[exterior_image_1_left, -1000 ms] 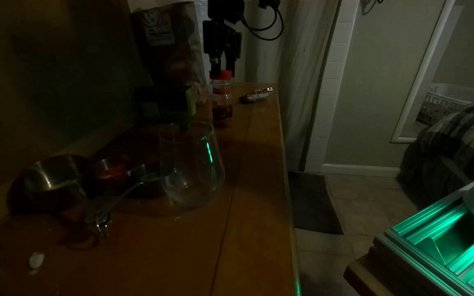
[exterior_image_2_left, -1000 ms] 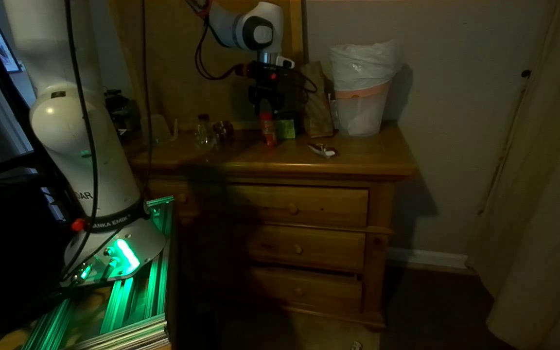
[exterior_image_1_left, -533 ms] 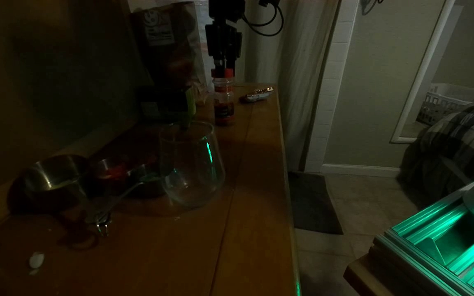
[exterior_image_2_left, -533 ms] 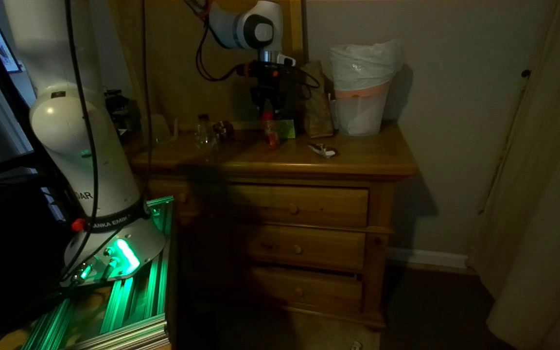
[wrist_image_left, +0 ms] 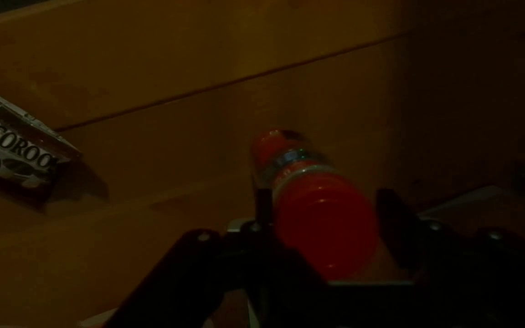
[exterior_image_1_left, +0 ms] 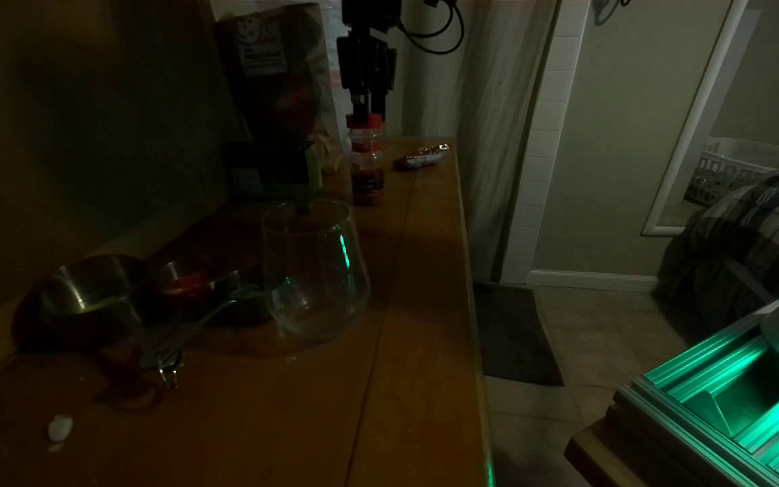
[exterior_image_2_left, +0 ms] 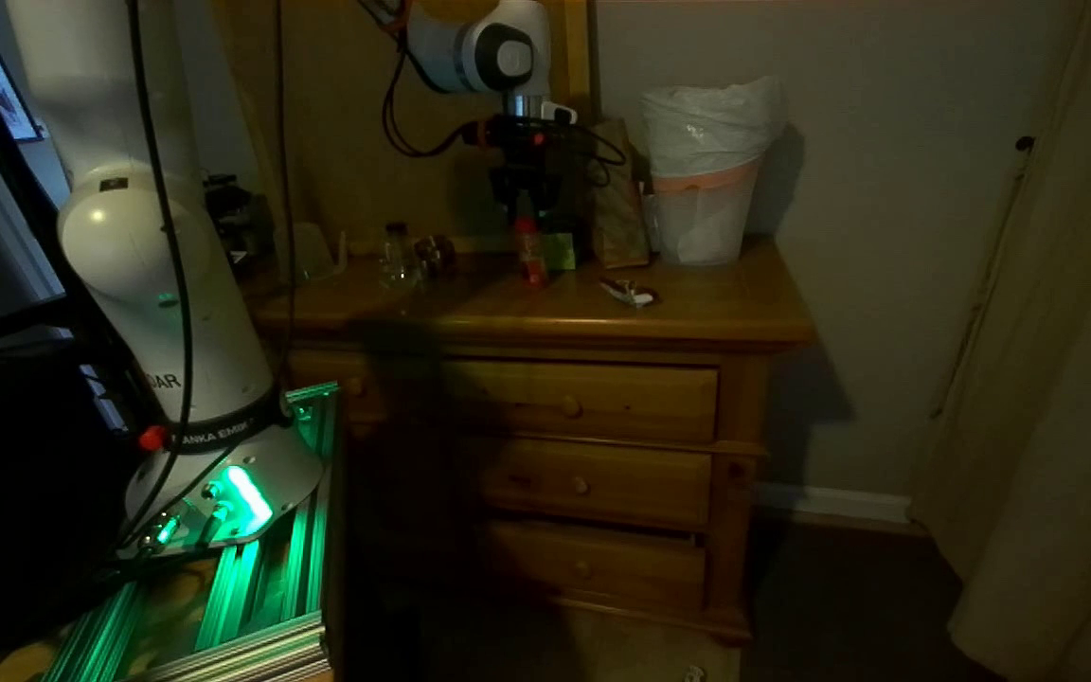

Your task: Take the lid off of the bottle

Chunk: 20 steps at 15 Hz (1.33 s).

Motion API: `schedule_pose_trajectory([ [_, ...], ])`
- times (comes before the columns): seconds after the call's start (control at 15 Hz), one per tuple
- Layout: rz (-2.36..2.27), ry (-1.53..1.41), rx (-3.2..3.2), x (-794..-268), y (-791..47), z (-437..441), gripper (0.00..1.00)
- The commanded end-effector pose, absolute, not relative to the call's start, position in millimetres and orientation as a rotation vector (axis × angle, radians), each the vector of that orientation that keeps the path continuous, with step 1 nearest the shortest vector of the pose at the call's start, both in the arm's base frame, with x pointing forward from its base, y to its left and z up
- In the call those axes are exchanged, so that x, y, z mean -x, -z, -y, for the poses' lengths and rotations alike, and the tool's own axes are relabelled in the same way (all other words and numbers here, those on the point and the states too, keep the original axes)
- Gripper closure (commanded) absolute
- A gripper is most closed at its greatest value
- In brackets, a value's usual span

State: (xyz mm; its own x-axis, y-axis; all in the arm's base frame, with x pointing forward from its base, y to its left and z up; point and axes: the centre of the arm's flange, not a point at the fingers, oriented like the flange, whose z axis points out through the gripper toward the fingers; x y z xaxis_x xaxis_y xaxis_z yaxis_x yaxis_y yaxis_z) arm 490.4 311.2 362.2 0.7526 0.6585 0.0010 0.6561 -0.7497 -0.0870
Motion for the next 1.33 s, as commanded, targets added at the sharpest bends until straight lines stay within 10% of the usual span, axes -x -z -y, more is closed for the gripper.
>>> schedule_pose_trajectory([
  [0.0, 1.075, -0.037, 2.888, -493, -369, -312, 0.68],
  [0.47, 1.084, -0.008, 2.917, -491, -383, -311, 0.67],
  [0.53, 1.085, 0.000, 2.924, -490, -387, -310, 0.19],
  [0.6, 1.081, 0.007, 2.928, -491, -389, -310, 0.67],
  [1.27, 1.028, 0.043, 2.989, -484, -410, -290, 0.68],
])
